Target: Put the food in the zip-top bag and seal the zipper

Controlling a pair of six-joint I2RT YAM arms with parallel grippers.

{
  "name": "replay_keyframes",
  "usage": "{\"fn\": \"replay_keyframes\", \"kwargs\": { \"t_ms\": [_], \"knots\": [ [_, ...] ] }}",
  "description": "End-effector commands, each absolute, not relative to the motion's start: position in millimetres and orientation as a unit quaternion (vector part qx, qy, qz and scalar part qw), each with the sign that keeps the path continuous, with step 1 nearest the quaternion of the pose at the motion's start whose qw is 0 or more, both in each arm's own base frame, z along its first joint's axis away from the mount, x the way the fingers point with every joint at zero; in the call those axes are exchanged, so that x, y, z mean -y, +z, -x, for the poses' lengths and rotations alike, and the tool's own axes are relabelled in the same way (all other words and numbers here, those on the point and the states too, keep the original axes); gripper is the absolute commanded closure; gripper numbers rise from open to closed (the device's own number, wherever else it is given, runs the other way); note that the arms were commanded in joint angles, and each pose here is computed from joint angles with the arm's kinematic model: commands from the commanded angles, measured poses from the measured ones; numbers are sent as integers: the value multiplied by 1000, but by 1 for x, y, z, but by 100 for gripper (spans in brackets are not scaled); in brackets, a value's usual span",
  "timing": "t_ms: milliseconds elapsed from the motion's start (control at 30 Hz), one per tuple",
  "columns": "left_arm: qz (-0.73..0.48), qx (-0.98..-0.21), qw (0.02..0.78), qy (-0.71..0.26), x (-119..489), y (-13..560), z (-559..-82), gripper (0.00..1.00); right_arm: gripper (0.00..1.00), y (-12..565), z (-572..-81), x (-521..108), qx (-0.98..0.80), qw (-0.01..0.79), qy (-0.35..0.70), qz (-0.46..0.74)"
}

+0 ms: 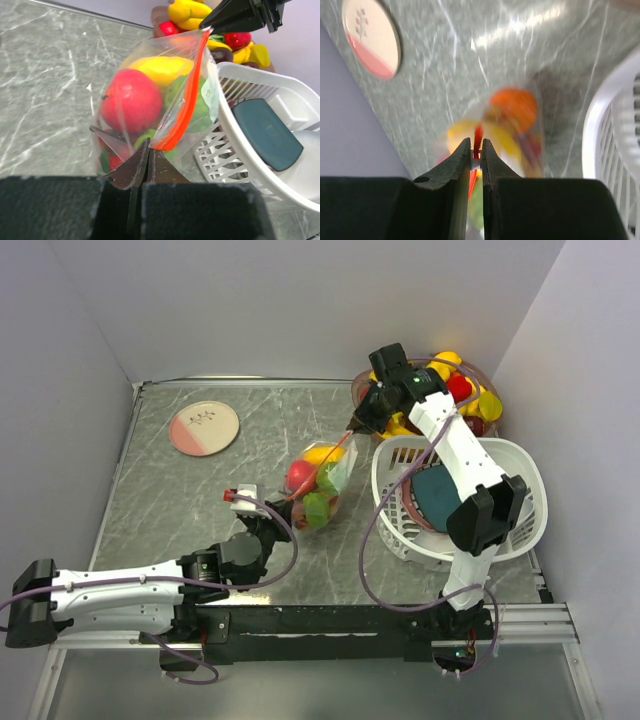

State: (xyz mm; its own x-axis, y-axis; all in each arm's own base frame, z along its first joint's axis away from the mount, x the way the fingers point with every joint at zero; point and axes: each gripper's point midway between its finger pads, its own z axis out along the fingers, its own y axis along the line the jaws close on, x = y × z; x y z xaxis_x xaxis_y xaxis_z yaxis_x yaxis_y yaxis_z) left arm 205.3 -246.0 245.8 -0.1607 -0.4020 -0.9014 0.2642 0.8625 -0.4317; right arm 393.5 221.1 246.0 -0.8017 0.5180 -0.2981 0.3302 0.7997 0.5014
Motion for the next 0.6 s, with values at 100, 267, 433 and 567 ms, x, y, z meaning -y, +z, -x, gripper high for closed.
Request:
{"fn": "replay_keyframes", "kwargs": {
  "t_ms": [100, 267, 433, 567],
  "knots": [
    [98, -717, 642, -254, 217, 261, -201, 99, 100, 286, -484, -173, -865, 371, 205, -269],
    [102, -718, 642, -248, 214, 263, -201, 99, 100, 286, -495, -181, -859, 373, 229, -264],
    [90, -729, 635, -238, 228, 261, -203, 99, 100, 289, -488, -199, -862, 370, 255, -233],
    [90, -745, 625, -214, 236, 256, -210, 77, 100, 293, -476, -218, -862, 374, 273, -208]
  ]
}}
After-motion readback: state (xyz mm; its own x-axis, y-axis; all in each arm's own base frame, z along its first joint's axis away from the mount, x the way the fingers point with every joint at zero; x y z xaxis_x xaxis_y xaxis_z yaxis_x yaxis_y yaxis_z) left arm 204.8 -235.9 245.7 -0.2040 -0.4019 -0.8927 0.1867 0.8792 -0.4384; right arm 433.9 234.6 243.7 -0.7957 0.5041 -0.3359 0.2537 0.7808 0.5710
